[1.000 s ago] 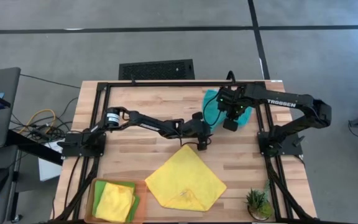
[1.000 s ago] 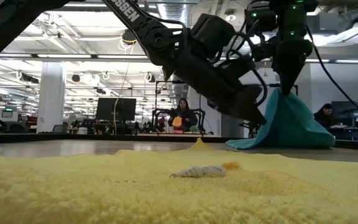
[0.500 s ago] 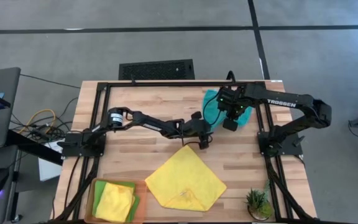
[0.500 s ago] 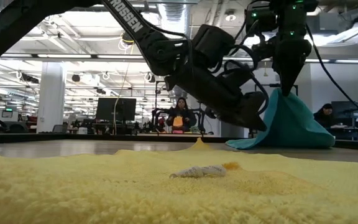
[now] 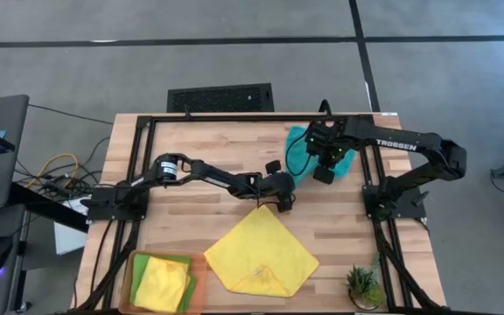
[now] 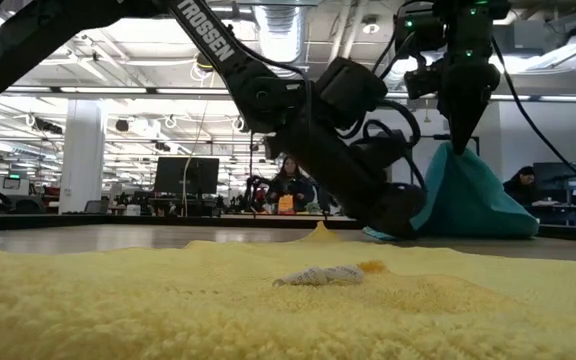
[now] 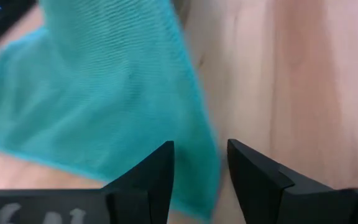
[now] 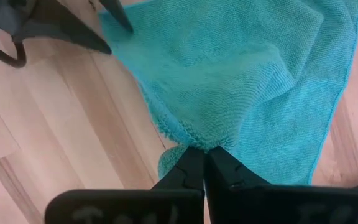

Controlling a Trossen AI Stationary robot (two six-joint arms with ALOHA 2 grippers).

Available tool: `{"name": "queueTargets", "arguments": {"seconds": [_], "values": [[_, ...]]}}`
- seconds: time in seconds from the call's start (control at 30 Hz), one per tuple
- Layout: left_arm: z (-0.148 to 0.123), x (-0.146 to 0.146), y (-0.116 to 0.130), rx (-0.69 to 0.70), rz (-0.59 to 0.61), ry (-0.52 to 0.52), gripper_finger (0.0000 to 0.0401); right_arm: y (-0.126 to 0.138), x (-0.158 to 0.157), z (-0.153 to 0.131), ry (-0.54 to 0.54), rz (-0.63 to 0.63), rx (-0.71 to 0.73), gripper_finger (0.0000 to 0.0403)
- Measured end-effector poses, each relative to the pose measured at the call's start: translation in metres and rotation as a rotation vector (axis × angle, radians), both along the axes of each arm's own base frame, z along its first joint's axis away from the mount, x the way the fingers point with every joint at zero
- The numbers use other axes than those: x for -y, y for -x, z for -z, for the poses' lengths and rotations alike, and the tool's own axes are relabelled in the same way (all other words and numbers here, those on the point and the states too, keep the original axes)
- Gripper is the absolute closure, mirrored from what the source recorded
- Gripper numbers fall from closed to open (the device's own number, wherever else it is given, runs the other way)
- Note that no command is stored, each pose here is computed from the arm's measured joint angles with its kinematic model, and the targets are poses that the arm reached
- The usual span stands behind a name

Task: Fold microfiber towels
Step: Fold the blue microfiber towel

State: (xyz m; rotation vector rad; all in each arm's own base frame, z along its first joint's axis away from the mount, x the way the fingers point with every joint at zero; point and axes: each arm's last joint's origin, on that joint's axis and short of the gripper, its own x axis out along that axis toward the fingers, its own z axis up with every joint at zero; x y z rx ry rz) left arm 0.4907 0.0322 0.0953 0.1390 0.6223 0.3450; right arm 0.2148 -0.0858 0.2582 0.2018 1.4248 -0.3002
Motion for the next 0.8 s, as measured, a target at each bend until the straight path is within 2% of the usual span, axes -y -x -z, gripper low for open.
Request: {"name": "queueTargets", "arguments": {"seconds": [0.13,0.33,0.67,0.8], "values": [[-0.002,-0.005,0.002,-0.040,-0.037,-0.099,0.0260,0.001,0.001,0.000,0.000,0.007,0.000,0.0386],[-0.006,-0.009,0.007,-0.126,-0.041,-0.182,0.0275,0.001,0.003,0.000,0.001,0.009,0.000,0.0388],[-0.003,-0.010,0.010,-0.190,0.020,-0.154,0.0389,0.001,0.003,0.000,0.001,0.005,-0.001,0.0388],[-0.007,-0.010,0.013,-0.219,0.024,-0.146,0.0397,0.001,0.003,0.000,0.001,0.004,-0.001,0.0385]]}}
